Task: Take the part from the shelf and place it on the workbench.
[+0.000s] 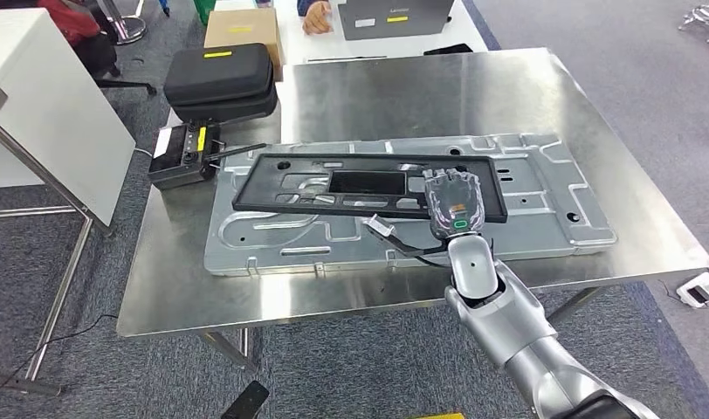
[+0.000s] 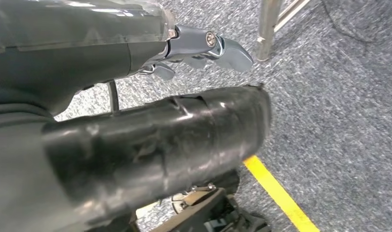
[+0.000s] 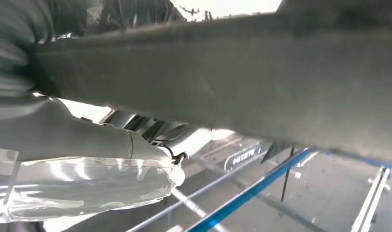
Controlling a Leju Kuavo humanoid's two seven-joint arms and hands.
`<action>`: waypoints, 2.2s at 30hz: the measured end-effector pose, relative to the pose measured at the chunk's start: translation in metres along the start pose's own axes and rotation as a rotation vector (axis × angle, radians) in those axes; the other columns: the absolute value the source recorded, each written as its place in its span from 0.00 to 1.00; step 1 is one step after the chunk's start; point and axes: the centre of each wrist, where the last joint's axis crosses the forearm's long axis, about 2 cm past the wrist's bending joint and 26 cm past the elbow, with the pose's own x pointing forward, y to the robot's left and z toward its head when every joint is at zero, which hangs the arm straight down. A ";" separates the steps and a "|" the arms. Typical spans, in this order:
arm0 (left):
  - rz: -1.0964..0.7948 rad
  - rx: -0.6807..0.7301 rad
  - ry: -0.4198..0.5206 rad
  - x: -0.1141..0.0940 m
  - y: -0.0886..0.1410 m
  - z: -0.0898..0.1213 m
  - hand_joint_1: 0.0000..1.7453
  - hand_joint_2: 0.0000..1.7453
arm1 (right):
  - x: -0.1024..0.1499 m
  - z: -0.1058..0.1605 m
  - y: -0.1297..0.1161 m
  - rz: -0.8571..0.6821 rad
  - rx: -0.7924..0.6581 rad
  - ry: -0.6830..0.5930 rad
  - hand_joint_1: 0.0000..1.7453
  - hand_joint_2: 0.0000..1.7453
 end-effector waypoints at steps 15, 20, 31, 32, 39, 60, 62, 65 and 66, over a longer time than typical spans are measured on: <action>-0.002 -0.005 0.002 0.002 -0.001 0.000 0.00 0.00 | 0.033 0.017 0.017 -0.051 0.076 -0.019 0.00 0.00; 0.006 0.000 0.003 0.001 -0.002 0.000 0.00 0.00 | 0.034 0.018 0.018 -0.056 0.070 -0.019 0.00 0.00; 0.055 0.030 0.020 -0.009 -0.004 0.005 0.00 0.00 | -0.005 0.034 0.016 0.007 0.129 -0.052 0.00 0.00; 0.060 0.035 0.023 -0.011 -0.004 0.006 0.00 0.00 | -0.012 0.038 0.015 0.009 0.127 -0.050 0.00 0.00; 0.084 0.076 0.052 -0.020 -0.007 0.012 0.00 0.00 | -0.052 0.082 0.014 -0.011 0.083 -0.009 0.00 0.00; 0.110 0.217 0.129 -0.033 -0.012 0.021 0.00 0.00 | -0.017 0.184 -0.046 -0.912 -0.600 0.290 0.00 0.00; 0.117 0.221 0.134 -0.034 -0.012 0.021 0.00 0.00 | -0.017 0.187 -0.049 -0.932 -0.622 0.310 0.00 0.00; 0.125 0.232 0.140 -0.034 -0.012 0.022 0.00 0.00 | -0.015 0.189 -0.053 -0.958 -0.649 0.324 0.00 0.00; 0.126 0.234 0.141 -0.034 -0.012 0.022 0.00 0.00 | -0.015 0.190 -0.053 -0.963 -0.653 0.326 0.00 0.00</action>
